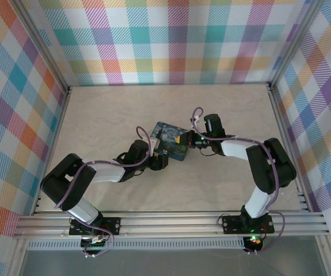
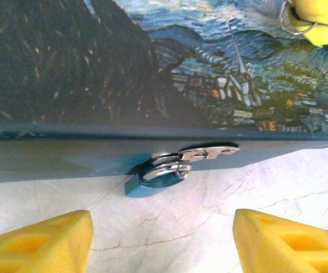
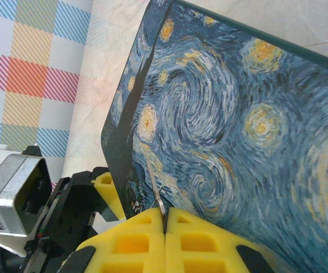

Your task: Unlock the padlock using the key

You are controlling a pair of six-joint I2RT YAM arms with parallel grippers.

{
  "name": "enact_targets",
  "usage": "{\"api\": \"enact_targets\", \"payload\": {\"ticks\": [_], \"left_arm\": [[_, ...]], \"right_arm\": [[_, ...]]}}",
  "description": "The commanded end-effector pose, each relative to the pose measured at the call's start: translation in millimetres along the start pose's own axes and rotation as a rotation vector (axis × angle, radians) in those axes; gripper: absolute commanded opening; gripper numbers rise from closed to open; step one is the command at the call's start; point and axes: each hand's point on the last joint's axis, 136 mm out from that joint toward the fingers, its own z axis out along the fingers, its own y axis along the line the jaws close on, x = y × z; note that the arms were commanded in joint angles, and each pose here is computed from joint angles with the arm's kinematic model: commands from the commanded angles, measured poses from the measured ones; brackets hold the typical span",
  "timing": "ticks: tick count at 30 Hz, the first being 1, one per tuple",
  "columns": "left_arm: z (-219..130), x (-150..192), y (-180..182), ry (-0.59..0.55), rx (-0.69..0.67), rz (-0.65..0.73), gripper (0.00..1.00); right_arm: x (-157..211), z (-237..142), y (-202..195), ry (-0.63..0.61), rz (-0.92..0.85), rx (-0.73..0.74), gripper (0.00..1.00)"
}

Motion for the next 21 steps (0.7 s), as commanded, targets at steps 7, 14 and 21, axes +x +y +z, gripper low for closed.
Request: {"api": "enact_targets", "payload": {"ticks": [7,14,21], "left_arm": [[6,-5,0,-0.011,0.011,0.021,0.64],[17,-7,0,-0.01,0.016,0.02,0.63],[26,-8,1,-0.009,0.015,0.018,0.62]], "right_arm": [[27,6,-23,0.084,0.057,0.076,0.0],[27,6,-22,0.084,0.056,0.073,0.0],[27,6,-22,0.084,0.055,0.073,0.0]]}}
